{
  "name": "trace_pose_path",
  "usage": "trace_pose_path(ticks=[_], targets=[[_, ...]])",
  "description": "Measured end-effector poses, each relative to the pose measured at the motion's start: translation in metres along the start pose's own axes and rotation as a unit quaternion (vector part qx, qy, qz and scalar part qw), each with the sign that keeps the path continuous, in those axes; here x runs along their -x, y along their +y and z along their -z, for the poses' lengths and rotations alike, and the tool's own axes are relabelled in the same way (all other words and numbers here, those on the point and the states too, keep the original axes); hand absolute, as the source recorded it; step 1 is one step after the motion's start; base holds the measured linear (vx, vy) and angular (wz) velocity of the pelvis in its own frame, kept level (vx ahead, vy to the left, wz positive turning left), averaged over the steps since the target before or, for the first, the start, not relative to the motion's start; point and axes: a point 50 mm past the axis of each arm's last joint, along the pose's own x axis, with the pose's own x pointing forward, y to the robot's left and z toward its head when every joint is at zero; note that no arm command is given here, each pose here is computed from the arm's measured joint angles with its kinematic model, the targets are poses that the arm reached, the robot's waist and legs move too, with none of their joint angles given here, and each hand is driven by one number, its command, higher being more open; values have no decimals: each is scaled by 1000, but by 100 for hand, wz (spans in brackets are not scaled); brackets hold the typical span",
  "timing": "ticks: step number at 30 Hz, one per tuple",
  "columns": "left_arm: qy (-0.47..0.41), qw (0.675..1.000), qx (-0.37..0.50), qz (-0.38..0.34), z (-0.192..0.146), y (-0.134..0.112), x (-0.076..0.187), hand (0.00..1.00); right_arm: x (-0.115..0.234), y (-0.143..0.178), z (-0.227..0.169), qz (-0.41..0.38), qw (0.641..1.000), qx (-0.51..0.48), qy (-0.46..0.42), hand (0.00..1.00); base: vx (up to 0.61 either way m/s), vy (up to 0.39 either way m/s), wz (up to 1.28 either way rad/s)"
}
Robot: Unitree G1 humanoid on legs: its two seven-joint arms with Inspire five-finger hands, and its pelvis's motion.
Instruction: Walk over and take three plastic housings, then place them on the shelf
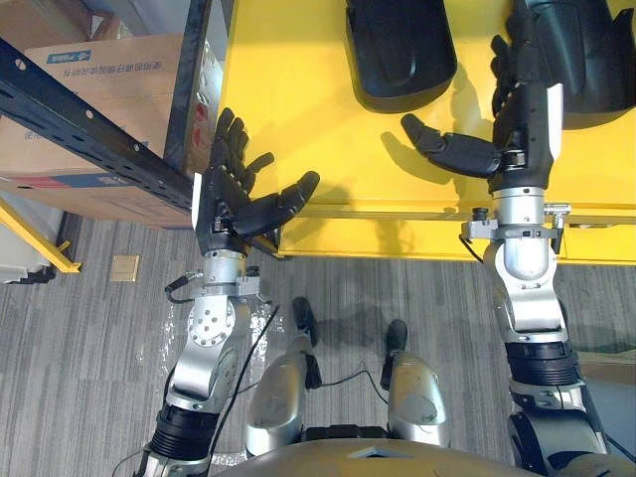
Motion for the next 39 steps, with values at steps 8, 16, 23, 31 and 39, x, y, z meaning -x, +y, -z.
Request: trace_pose_path(ticks=[8, 16, 23, 31, 39], targets=[[3, 1000, -2, -3, 0, 0, -2, 100, 4, 3, 21, -23, 998, -11, 60, 100, 0, 0, 0], [4, 1000, -3, -2, 1, -1, -4, 100, 4, 8, 25, -43, 996, -21, 70, 100, 0, 0, 0], [5, 1000, -4, -2, 2, -1, -6, 100, 5, 10, 25, -58, 995, -22, 74, 100, 0, 0, 0], [6, 1000, -4, -2, 2, -1, -6, 100, 5, 12, 26, -65, 995, -34, 74, 100, 0, 0, 0], [9, 1000, -5, -3, 3, -1, -6, 100, 4, 8, 25, -38, 996, -29, 73, 100, 0, 0, 0]])
